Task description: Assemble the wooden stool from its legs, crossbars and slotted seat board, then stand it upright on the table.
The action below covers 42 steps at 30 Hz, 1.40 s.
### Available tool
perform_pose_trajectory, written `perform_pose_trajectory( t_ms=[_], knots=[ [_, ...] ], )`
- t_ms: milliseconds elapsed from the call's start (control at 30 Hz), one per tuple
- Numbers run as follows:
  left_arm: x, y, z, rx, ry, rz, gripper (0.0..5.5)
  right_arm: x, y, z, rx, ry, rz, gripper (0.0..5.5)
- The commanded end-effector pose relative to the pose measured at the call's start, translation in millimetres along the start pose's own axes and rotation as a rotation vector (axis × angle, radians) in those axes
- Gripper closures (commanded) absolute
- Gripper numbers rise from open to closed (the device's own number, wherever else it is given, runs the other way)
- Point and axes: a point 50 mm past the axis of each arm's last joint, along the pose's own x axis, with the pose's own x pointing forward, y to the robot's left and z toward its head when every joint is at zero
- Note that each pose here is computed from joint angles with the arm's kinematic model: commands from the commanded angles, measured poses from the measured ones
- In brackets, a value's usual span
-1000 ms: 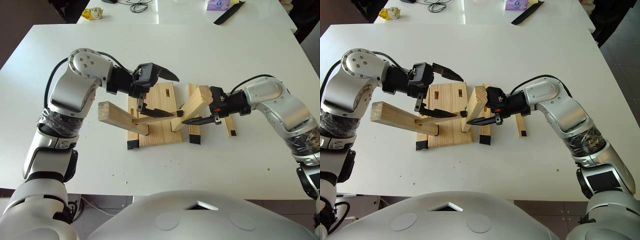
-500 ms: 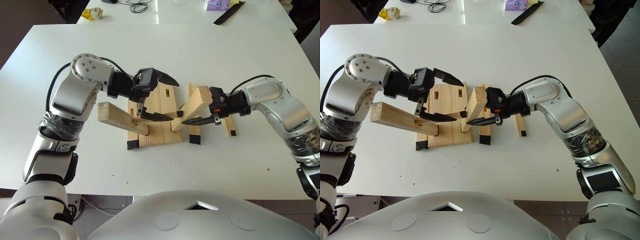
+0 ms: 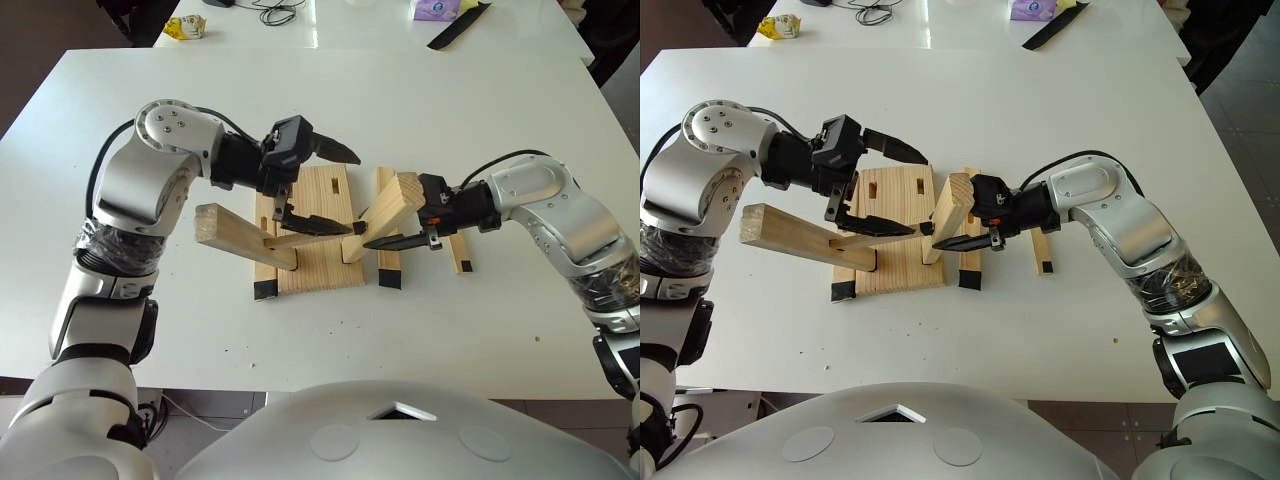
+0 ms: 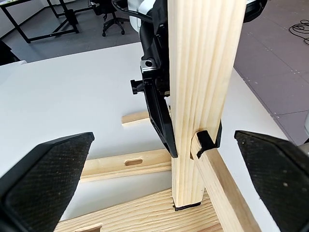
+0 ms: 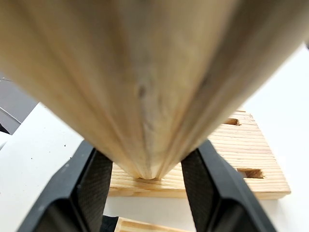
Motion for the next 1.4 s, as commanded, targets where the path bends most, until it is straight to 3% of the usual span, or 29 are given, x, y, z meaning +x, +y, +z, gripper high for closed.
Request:
perform_pose_trajectory(
  t_ms=[33,667,1400],
  knots=[
    [1.0,6.4,4.5,0.035,0.003,0.049,0.10,11.6,19.4,-46.8,0.167,0.191,0.050,3.46],
    [4.0,-0.9,-19.0,0.067,0.096,0.038,0.10,12.6,21.8,-46.3,0.166,0.194,0.061,3.46],
    [8.7,-14.1,-59.1,-0.053,0.171,0.015,0.10,15.4,23.3,-44.0,0.160,0.187,0.066,3.46]
  ],
)
